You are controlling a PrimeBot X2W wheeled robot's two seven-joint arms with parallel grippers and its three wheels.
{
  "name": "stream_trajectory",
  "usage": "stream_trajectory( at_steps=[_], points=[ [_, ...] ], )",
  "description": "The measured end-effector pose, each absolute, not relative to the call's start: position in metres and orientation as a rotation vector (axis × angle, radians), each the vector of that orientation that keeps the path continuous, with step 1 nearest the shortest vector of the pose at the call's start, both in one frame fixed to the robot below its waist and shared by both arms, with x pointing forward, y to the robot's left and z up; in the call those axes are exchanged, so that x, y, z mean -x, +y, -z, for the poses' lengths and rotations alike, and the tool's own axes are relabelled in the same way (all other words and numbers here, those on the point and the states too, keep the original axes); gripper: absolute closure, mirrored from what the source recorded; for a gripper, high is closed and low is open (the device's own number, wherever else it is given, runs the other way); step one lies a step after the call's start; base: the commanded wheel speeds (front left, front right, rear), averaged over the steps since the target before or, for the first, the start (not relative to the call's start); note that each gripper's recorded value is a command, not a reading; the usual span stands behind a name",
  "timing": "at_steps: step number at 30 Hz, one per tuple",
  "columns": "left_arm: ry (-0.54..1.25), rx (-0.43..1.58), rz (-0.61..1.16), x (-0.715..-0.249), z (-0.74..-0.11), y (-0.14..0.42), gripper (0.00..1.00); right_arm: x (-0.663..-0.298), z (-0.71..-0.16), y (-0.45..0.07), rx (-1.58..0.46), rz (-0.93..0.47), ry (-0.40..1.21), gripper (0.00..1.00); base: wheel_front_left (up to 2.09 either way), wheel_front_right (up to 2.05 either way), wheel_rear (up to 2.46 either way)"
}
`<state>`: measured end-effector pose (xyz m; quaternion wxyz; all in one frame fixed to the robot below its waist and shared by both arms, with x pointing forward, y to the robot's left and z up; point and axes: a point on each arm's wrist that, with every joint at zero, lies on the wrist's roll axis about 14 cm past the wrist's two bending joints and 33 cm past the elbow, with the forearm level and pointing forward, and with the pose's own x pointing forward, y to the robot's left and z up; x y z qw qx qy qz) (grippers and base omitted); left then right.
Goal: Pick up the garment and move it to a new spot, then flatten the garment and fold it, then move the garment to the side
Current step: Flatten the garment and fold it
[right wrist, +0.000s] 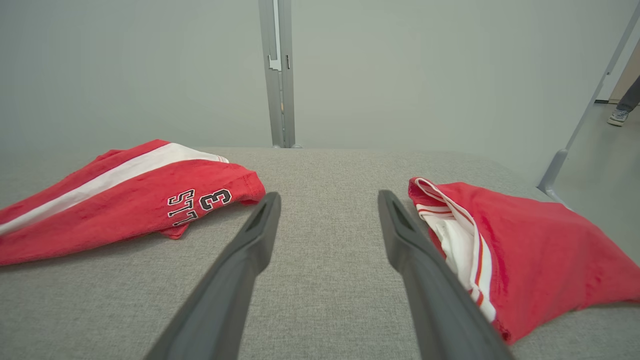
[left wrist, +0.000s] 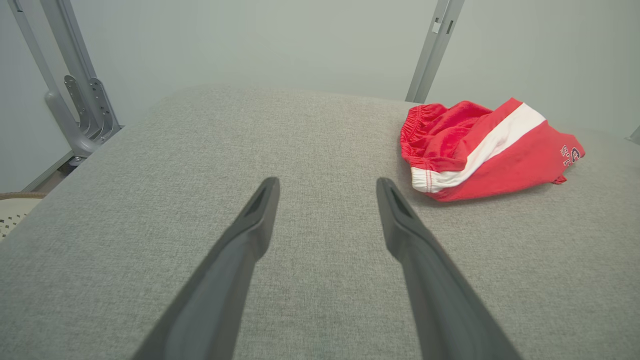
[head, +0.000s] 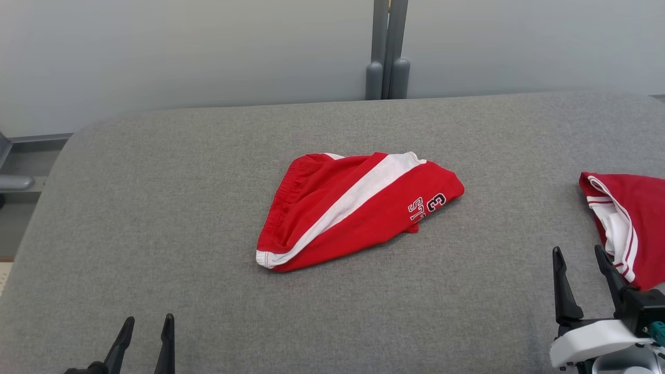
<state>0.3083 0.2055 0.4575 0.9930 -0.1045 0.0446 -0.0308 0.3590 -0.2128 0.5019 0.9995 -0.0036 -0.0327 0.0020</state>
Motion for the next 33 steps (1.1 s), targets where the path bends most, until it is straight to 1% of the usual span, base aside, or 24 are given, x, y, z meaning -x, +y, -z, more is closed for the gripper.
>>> stream_trajectory(
  at_steps=[10, 14, 16, 20, 22, 23, 26, 29, 33],
  points=[
    [0.09, 0.209, 0.058, -0.308, -0.457, 0.206, 0.0, -0.36, -0.495, -0.209, -0.018, -0.01, -0.045, 0.0, 0.0, 0.0, 0.0],
    [0.115, 0.242, 0.072, -0.31, -0.451, 0.199, 0.0, -0.374, -0.49, -0.193, -0.046, -0.06, -0.028, 0.0, 0.0, 0.0, 0.0],
    [0.162, 0.271, 0.102, -0.32, -0.447, 0.188, 0.0, -0.392, -0.493, -0.182, -0.044, -0.105, -0.014, 0.0, 0.0, 0.0, 0.0],
    [0.242, 0.354, 0.18, -0.352, -0.453, 0.162, 0.0, -0.443, -0.513, -0.16, 0.0, -0.213, 0.055, 0.0, 0.0, 0.0, 0.0],
    [0.3, 0.411, 0.216, -0.367, -0.455, 0.144, 0.0, -0.467, -0.517, -0.153, 0.019, -0.251, 0.126, 0.0, 0.0, 0.0, 0.0],
    [0.335, 0.433, 0.246, -0.373, -0.455, 0.133, 0.0, -0.477, -0.516, -0.151, 0.06, -0.272, 0.176, 0.0, 0.0, 0.0, 0.0],
    [0.418, 0.438, 0.313, -0.391, -0.456, 0.112, 0.0, -0.507, -0.52, -0.137, 0.105, -0.333, 0.292, 0.0, 0.0, 0.0, 0.0],
    [0.485, 0.432, 0.356, -0.403, -0.452, 0.098, 0.0, -0.531, -0.516, -0.128, 0.131, -0.373, 0.395, 0.0, 0.0, 0.0, 0.0],
    [0.583, 0.411, 0.387, -0.409, -0.436, 0.091, 0.0, -0.552, -0.49, -0.129, 0.19, -0.386, 0.533, 0.0, 0.0, 0.0, 0.0]
  ],
)
